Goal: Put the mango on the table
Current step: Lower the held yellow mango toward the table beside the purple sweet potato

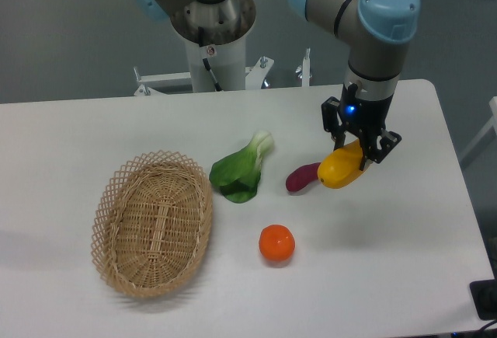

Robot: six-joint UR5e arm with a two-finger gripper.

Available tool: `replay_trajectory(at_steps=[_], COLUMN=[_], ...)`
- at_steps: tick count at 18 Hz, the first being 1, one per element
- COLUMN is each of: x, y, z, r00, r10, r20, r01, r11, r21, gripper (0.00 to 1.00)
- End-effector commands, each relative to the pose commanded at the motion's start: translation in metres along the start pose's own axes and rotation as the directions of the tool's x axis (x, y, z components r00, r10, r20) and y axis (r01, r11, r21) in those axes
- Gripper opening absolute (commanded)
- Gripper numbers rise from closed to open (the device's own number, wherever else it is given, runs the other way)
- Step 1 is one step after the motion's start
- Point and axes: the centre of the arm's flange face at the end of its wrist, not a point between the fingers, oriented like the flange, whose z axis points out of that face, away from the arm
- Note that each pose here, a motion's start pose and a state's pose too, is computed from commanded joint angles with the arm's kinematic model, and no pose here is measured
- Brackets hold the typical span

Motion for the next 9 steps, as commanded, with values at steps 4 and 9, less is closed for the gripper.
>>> replay_trajectory(at_steps=[4, 9], x=[0.001, 0.009], y=[0.001, 0.013], z=[0.002, 0.02], r00=[1.0, 0.999], r10=[-0.003, -0.001], r20=[-0.001, -0.032], r01=[0.003, 0.001], r11=[1.0, 1.0], r21=[0.001, -0.008], gripper=[0.56, 0.56])
